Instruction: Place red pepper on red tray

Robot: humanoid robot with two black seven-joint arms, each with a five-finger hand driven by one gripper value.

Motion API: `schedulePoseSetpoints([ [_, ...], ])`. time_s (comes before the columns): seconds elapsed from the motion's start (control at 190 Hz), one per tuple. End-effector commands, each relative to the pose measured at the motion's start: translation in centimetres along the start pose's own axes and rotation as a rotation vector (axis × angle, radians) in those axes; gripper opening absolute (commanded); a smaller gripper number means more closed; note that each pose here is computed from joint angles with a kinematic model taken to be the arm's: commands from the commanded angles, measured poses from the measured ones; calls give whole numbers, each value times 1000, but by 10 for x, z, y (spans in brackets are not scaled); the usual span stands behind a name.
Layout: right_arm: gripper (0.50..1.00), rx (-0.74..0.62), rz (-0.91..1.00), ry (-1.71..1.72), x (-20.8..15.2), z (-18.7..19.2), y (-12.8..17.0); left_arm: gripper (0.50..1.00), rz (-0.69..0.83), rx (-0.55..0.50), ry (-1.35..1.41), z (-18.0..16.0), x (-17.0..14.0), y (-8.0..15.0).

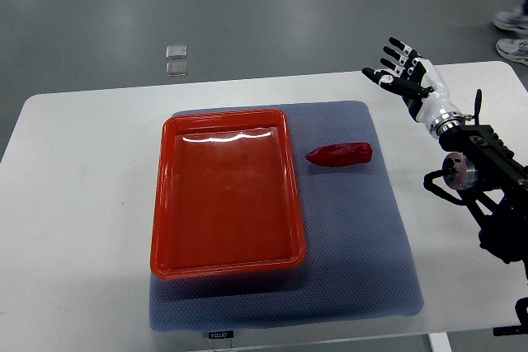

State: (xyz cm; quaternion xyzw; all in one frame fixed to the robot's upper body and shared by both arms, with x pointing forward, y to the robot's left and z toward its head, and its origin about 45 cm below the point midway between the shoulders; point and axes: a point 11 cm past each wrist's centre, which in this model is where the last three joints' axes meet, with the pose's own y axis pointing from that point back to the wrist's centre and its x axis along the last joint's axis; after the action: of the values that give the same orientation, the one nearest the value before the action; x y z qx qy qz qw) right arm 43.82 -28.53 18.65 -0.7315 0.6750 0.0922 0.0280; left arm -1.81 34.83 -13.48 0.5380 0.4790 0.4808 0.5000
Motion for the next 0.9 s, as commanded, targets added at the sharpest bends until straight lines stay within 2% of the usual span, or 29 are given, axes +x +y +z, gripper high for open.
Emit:
schedulePoseSetpoints([
  [0.0, 917, -1, 0, 1, 1, 0, 0, 1000, 0, 0, 0, 0, 0, 0],
  [0.347, 915, 23, -17, 13, -4, -12, -6, 1000, 0, 0, 0, 0, 0, 0],
  [0.509, 913, 24, -7, 92, 16, -22, -4, 1000, 0, 0, 0, 0, 0, 0],
  [0.704, 911, 21, -120, 331, 11, -42, -9, 1000, 0, 0, 0, 0, 0, 0],
  [0.893, 909, 25, -319, 602, -19, -49, -7, 1000, 0, 0, 0, 0, 0, 0],
])
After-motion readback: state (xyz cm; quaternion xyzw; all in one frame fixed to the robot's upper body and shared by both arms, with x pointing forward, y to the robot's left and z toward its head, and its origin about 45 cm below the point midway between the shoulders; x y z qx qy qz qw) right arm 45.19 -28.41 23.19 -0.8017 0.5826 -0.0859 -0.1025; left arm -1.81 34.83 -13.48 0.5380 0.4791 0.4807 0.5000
